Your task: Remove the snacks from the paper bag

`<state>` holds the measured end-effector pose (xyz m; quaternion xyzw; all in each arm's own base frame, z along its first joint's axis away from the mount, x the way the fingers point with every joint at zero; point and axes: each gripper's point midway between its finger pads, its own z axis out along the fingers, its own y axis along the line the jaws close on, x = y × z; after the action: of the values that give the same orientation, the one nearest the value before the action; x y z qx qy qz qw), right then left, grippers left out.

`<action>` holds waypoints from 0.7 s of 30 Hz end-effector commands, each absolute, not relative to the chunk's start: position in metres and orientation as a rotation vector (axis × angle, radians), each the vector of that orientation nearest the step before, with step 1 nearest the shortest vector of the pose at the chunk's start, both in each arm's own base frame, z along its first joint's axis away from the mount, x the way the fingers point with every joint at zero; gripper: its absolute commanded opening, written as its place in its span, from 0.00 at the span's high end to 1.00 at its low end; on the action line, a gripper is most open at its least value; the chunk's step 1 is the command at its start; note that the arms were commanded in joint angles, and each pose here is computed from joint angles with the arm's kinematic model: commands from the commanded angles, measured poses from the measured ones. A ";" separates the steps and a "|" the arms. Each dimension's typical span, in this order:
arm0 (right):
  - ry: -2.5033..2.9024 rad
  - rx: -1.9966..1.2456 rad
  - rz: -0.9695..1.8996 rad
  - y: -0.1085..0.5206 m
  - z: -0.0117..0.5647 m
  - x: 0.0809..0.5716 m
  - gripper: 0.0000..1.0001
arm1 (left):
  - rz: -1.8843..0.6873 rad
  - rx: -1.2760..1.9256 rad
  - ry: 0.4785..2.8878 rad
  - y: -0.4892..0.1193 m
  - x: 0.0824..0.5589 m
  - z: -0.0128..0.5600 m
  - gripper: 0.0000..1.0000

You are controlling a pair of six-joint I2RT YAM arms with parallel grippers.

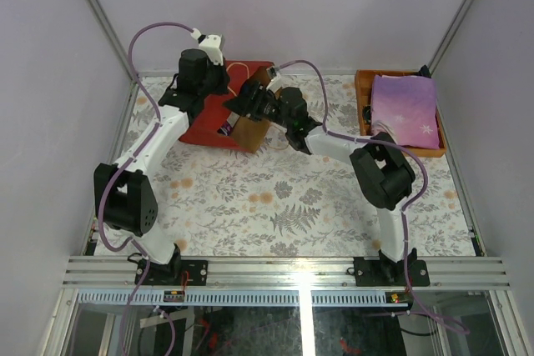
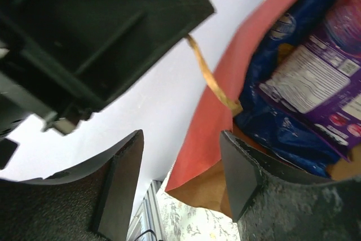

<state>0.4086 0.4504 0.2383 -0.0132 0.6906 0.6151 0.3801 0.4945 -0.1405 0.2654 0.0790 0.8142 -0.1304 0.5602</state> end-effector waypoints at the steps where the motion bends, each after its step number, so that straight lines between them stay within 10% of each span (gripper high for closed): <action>1: 1.817 -0.004 1.464 0.449 0.230 0.419 0.37 | -0.275 0.148 1.870 -0.137 0.506 0.285 1.00; 21: 1.926 0.390 1.169 0.324 0.130 0.464 0.41 | -0.263 0.127 1.898 -0.134 0.507 0.277 1.00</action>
<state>0.4666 0.3144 0.1369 0.1453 0.7651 0.4634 0.4228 0.5012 -0.1327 0.2735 0.0622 0.8145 -0.1103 0.5662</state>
